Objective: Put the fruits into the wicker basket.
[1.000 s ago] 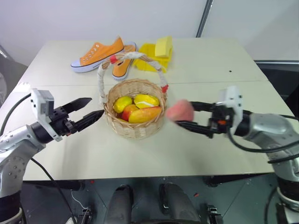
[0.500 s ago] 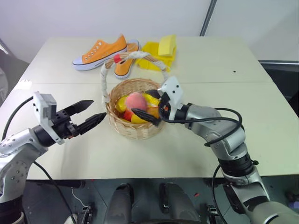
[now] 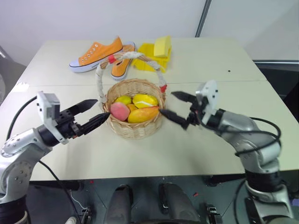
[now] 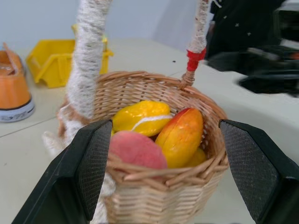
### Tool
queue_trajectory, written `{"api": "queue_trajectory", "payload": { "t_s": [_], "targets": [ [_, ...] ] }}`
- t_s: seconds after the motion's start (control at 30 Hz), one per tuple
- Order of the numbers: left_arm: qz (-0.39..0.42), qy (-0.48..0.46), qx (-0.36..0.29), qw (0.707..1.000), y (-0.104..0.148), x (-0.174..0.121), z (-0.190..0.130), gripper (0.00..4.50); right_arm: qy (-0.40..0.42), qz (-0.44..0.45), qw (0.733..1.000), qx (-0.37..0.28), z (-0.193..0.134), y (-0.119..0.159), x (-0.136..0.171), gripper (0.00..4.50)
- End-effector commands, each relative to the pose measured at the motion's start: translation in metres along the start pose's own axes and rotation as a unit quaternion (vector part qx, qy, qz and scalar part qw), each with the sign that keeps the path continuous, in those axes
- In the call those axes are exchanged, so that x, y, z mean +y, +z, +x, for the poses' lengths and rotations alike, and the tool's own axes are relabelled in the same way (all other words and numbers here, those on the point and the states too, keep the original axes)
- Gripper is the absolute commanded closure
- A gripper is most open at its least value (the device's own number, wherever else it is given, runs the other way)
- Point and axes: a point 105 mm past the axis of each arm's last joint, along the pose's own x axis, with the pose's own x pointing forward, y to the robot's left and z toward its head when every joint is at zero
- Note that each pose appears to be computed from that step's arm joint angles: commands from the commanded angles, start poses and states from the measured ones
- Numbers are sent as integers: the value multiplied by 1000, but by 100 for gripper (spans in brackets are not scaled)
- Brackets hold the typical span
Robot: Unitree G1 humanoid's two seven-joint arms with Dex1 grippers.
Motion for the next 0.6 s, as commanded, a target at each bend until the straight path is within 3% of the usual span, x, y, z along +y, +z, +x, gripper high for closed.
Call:
{"api": "queue_trajectory", "payload": {
  "t_s": [0.03,0.13,0.37,0.43,0.6],
  "targets": [
    [9,-11,-21,1000,9,-3,6,61,-33,-7,999,-25,16,2,-12,2],
    [8,-13,-24,1000,9,-6,9,61,-40,9,998,-39,25,2,-16,86],
    [6,-9,-28,1000,6,-9,7,61,-32,7,997,-75,21,15,-15,439],
    [5,-8,-28,1000,5,-10,8,61,-49,-4,995,-87,12,22,-22,448],
    [1,-13,-29,999,3,-11,11,61,-194,-49,974,-109,-44,43,-85,448]
  ]
}}
